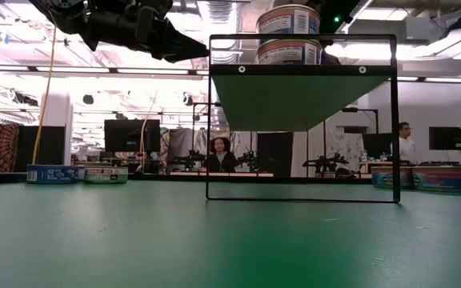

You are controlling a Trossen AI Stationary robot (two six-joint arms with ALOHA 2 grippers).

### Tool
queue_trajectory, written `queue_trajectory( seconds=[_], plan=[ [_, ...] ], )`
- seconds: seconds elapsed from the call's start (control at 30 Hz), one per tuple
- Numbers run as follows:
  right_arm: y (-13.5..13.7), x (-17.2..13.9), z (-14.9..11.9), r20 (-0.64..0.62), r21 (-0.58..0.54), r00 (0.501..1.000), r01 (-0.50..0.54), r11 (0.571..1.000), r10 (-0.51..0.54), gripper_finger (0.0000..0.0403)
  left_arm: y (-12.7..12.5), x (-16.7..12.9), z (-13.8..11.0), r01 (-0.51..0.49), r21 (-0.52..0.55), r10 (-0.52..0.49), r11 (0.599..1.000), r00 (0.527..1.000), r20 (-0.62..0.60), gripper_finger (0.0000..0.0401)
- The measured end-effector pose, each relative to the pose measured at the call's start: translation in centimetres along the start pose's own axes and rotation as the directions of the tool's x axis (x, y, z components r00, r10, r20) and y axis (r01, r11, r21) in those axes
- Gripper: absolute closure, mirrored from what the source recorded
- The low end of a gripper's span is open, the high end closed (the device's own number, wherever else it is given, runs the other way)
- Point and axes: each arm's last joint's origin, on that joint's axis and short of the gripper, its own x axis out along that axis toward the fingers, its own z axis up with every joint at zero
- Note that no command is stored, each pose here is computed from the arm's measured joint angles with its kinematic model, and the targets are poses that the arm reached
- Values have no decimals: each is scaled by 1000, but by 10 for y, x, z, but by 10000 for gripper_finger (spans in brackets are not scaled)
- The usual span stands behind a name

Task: Stack canned seafood by type on shelf
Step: Stack the green tuna can on top of the green tuna can on the shelf, then stack the blue tuna can on top of the blue tuna can on the shelf

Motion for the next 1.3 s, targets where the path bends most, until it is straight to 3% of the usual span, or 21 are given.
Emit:
queue_trajectory(
  seconds=[0.57, 0.9, 1.2, 1.3],
  plan=[
    [-10, -9, 5, 23, -7, 1000, 19, 1000, -19, 127, -2, 0, 2, 75, -53, -73, 996, 997, 35, 221],
    [-12, -14, 5, 12, -127, 999, 33, 991, -31, 127, -3, 0, 2, 80, -63, -78, 995, 996, 41, 221],
    [-12, -17, 5, 4, -107, 1000, 32, 994, -31, 127, -3, 0, 3, 82, -93, -78, 992, 996, 50, 221],
    [-10, -25, 6, -37, -108, 994, 101, 989, -105, 127, -3, 0, 2, 85, -97, -81, 992, 996, 42, 221]
  ],
)
